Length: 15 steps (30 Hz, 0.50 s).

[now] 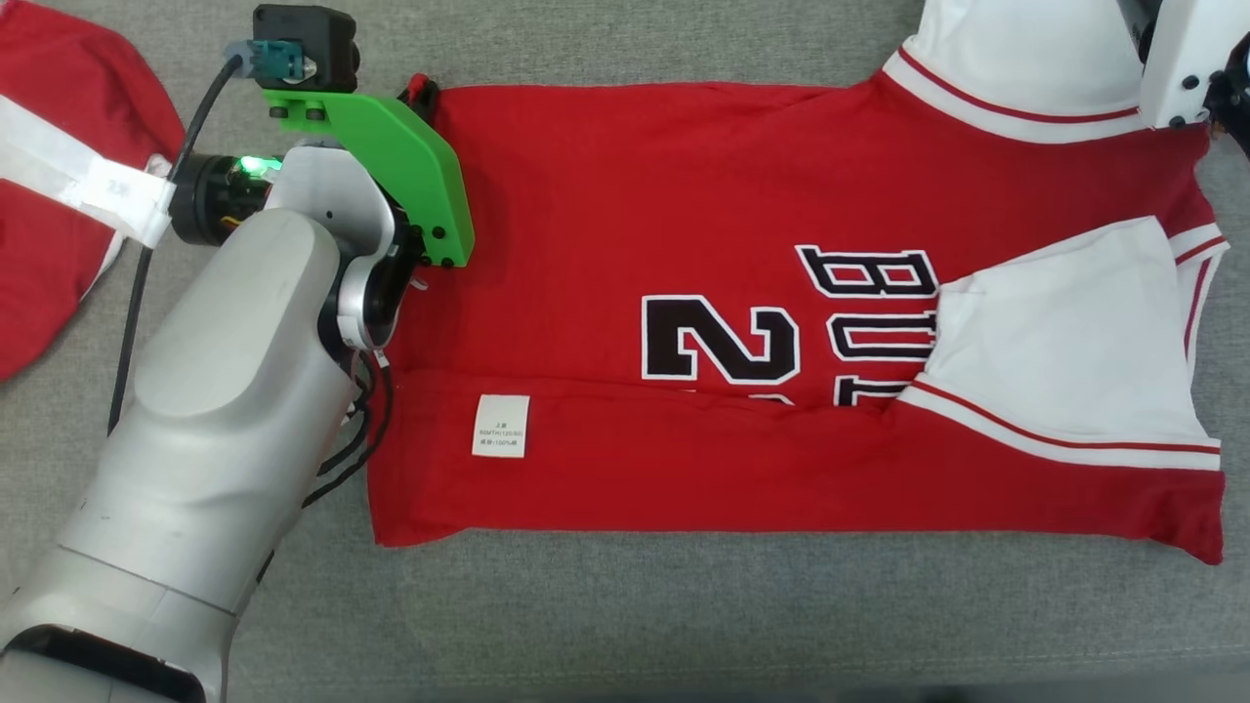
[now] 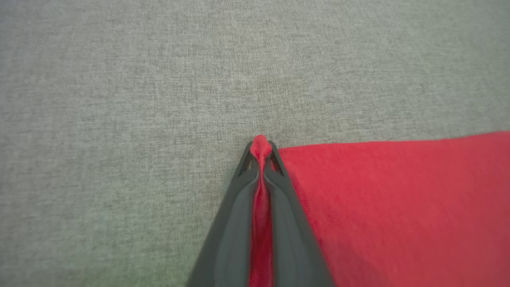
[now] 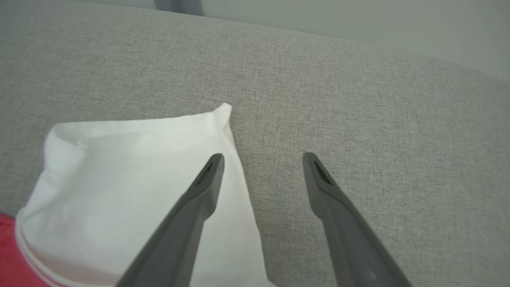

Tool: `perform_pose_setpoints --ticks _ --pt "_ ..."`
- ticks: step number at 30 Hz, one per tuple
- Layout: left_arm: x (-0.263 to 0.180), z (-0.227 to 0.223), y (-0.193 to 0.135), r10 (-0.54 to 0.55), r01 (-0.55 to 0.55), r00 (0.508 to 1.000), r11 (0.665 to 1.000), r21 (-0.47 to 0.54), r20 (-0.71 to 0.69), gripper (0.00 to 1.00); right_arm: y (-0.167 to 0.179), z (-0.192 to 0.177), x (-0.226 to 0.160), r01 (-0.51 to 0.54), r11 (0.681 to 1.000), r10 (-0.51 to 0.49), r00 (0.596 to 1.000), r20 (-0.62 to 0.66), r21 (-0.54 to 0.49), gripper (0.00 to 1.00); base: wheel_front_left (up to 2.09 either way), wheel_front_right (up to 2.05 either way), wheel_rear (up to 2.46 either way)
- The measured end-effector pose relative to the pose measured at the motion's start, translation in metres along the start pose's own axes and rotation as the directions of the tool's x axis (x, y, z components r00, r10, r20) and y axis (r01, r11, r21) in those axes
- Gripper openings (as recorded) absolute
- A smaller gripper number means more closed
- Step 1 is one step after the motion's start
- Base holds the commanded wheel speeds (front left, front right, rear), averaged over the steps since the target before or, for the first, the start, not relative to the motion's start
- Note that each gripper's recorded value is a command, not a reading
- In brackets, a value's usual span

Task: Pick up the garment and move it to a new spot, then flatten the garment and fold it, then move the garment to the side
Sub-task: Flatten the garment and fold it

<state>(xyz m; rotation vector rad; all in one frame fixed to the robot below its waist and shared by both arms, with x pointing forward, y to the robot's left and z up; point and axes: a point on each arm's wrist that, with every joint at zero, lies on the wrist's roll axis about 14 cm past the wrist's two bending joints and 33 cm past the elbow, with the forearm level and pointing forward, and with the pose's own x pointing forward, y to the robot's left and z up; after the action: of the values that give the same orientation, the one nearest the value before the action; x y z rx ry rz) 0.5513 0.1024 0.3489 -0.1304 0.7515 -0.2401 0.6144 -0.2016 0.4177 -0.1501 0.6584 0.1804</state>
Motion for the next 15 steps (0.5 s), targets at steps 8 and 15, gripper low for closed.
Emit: perform_pose_setpoints --ticks 8,15 --pt "0.002 -0.005 0.001 -0.005 0.005 1.000 1.000 -0.025 0.029 0.00 0.015 -0.016 0.030 -0.028 1.000 0.027 0.997 -0.073 -0.014 1.00 0.00 0.00 0.00" --pt "0.002 -0.006 0.005 0.004 -0.002 0.998 0.999 -0.045 0.058 0.00 0.028 -0.025 0.047 -0.066 0.997 0.069 0.991 -0.116 0.032 0.00 0.00 0.00 0.00"
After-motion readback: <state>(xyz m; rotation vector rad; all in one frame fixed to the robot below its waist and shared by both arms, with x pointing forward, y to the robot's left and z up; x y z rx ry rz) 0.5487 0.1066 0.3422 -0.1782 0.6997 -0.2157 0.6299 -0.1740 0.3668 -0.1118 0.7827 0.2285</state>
